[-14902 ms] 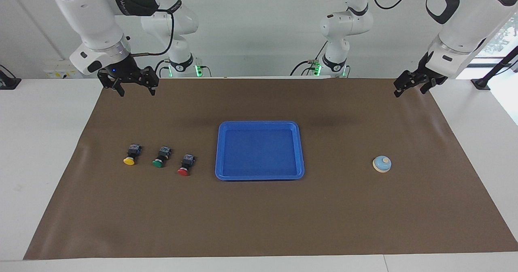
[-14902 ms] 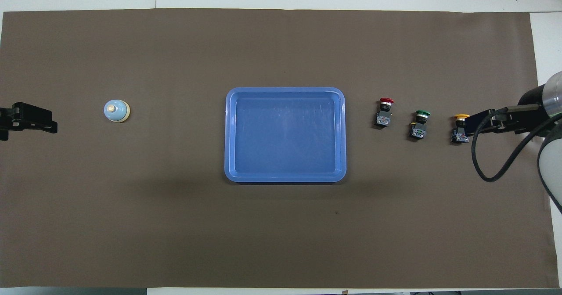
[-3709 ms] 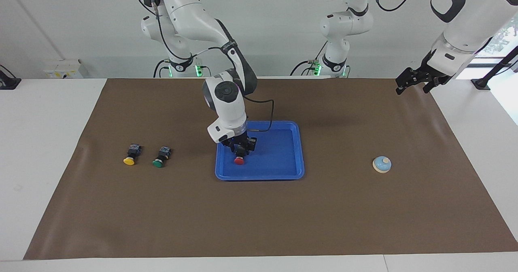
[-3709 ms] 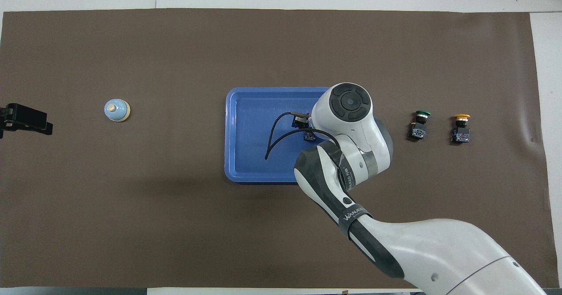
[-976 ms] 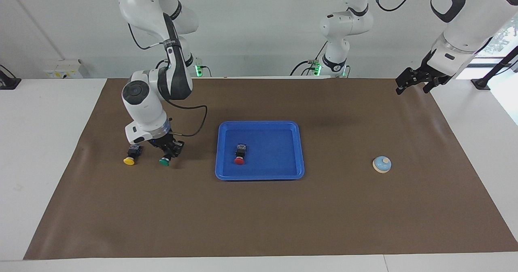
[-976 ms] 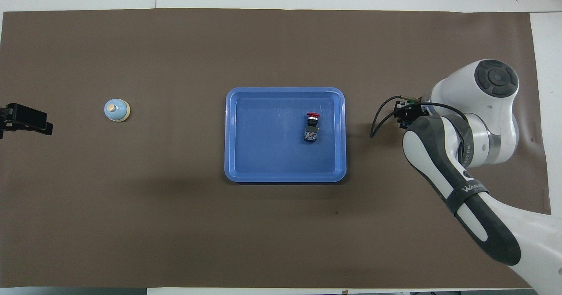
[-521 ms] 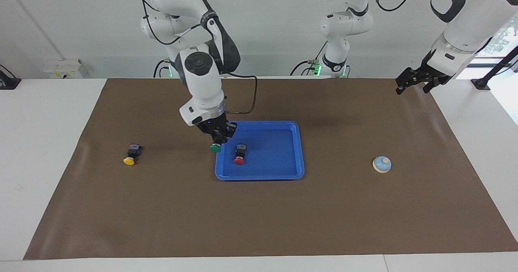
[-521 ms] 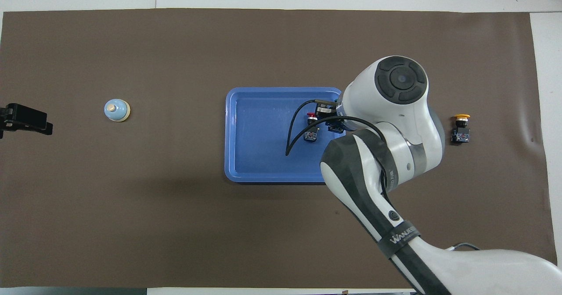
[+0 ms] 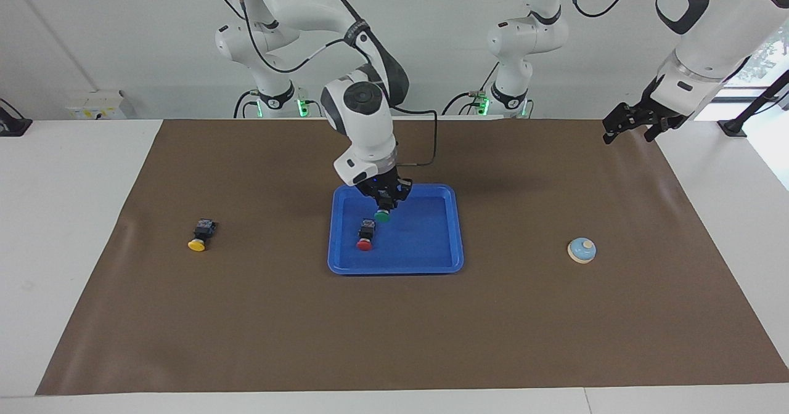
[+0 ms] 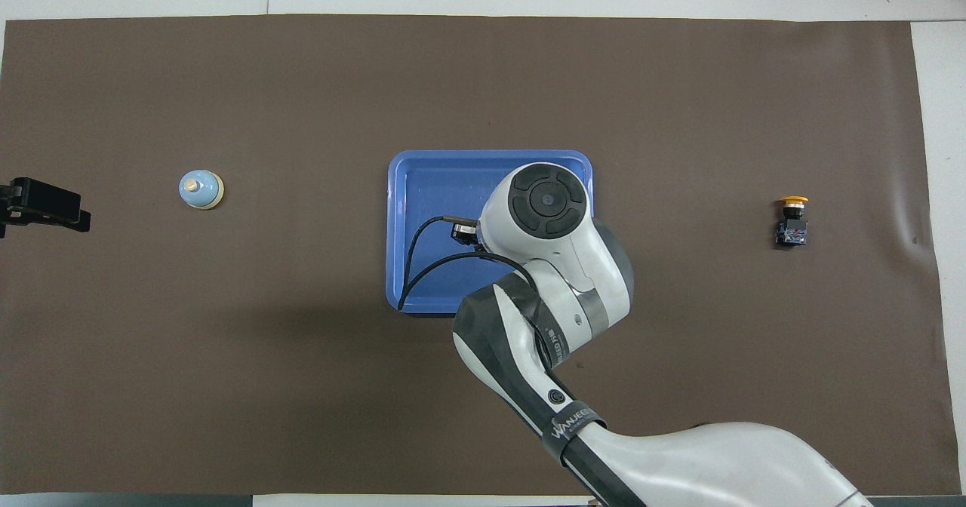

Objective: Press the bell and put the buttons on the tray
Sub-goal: 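Carry the green button over the tray with the right gripper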

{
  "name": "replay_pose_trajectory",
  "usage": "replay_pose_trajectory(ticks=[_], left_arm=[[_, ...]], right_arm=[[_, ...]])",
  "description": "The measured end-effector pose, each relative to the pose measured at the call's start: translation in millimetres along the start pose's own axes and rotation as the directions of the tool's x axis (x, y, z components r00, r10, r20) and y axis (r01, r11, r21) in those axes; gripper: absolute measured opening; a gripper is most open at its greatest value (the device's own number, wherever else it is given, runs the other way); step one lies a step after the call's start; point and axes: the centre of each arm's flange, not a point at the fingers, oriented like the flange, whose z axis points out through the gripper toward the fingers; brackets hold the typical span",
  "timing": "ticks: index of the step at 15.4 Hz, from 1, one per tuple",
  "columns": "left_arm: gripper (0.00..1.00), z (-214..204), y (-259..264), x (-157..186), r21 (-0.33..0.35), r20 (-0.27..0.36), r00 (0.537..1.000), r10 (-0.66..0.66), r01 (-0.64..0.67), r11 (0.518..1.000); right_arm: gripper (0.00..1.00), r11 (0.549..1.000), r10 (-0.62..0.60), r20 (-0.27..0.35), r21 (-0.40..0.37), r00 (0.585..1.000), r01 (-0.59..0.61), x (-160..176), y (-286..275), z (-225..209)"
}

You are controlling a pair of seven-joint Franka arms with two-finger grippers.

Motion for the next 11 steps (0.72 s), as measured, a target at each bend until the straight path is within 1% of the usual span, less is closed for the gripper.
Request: replay_pose_trajectory(ticks=[4, 8, 10, 11], left_arm=[[1.0, 0.0, 0.0, 0.0, 0.0, 0.0, 1.0, 0.0, 0.0, 1.0], [1.0, 0.0, 0.0, 0.0, 0.0, 0.0, 1.0, 0.0, 0.0, 1.0], [1.0, 0.0, 0.0, 0.0, 0.0, 0.0, 1.0, 0.0, 0.0, 1.0], [1.0, 0.0, 0.0, 0.0, 0.0, 0.0, 1.0, 0.0, 0.0, 1.0]], right_arm=[[0.41, 1.0, 0.013, -0.013, 0.003, 1.0, -0.013, 9.9, 3.4, 27.1], [0.41, 1.0, 0.017, -0.014, 0.0, 1.0, -0.017, 10.5, 6.4, 37.5], [0.42, 1.0, 0.012, -0.008, -0.006, 1.0, -0.012, 6.4, 5.9, 41.1], [0.48, 1.0, 0.009, -0.006, -0.007, 1.0, -0.009, 4.4, 5.0, 42.2]])
